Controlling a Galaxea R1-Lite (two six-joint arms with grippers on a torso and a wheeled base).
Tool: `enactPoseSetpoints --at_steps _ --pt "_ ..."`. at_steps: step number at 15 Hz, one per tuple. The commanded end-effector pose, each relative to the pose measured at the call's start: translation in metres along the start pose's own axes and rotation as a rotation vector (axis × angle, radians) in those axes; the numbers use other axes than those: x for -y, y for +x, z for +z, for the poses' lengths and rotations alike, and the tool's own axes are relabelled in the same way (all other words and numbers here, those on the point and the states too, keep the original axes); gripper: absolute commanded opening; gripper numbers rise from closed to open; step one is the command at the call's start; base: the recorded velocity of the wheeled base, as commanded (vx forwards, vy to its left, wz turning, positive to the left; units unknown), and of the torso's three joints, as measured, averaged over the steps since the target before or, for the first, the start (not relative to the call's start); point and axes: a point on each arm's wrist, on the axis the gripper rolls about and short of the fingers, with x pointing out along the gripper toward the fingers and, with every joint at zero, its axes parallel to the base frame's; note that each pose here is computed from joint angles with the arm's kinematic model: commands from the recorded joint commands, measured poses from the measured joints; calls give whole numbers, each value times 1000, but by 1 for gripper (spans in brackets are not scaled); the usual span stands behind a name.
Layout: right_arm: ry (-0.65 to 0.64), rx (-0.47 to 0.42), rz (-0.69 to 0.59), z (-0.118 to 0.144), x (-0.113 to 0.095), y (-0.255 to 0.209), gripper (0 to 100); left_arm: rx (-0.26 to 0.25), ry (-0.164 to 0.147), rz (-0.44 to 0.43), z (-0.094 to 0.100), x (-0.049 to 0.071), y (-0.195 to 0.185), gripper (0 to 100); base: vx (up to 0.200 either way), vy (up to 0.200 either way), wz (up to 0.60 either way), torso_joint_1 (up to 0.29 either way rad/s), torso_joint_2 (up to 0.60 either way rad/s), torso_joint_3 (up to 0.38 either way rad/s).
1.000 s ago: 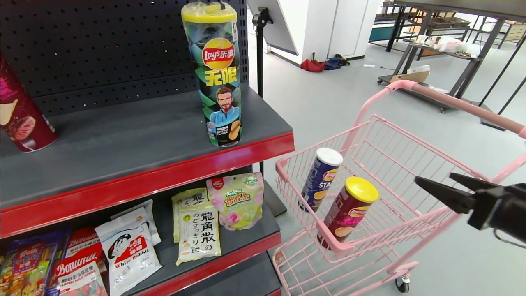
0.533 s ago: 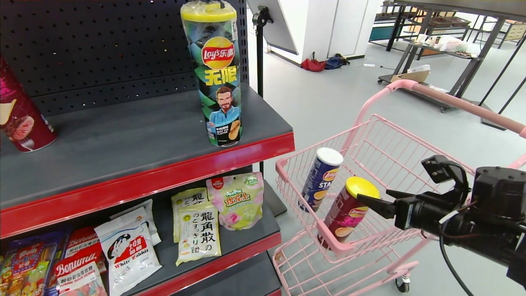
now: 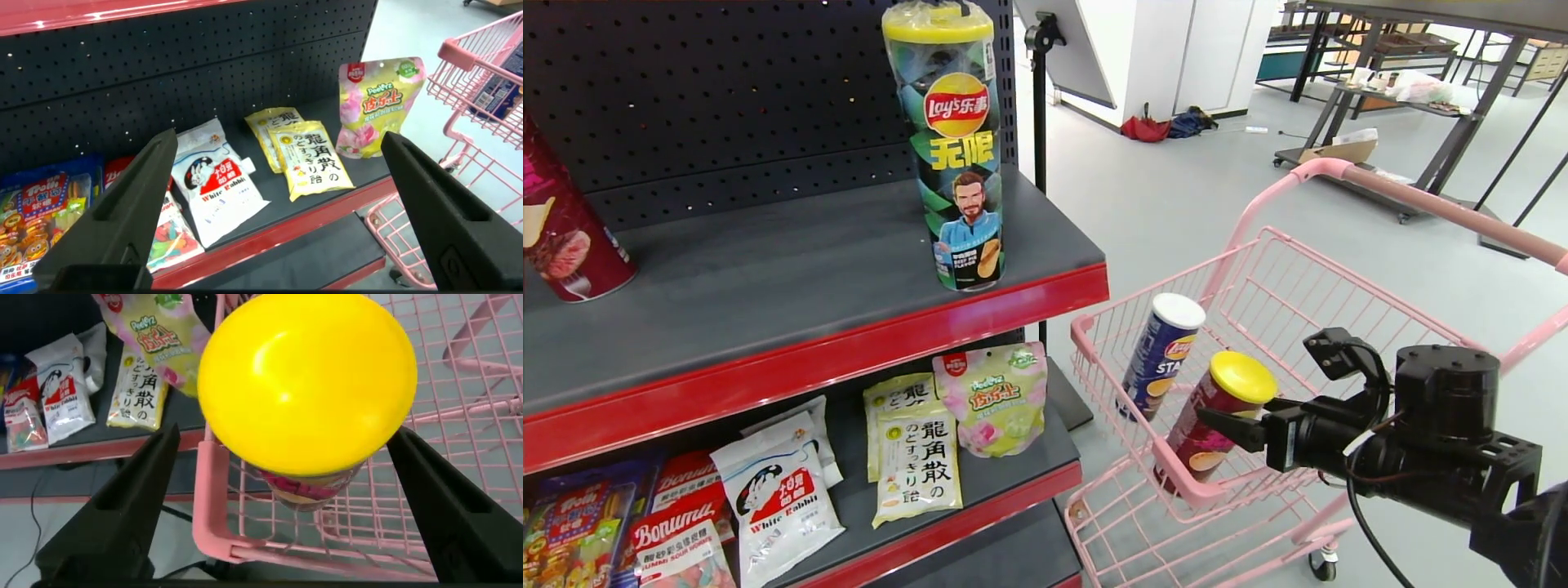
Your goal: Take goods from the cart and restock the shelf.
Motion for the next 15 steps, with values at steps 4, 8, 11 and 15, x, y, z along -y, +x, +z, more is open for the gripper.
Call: enactPoseSetpoints --at_steps 4,8,11,15 --pt "2 1 -14 -14 11 24 100 -2 0 1 0 0 0 100 0 0 0 0 0 0" --pt "-1 13 -14 -16 13 31 100 -1 0 1 0 0 0 100 0 0 0 0 0 0" --pt "0 31 -21 -11 17 37 100 -1 0 1 0 0 0 100 0 0 0 0 0 0" --pt "-3 45 -21 -8 20 45 100 -1 0 1 0 0 0 100 0 0 0 0 0 0"
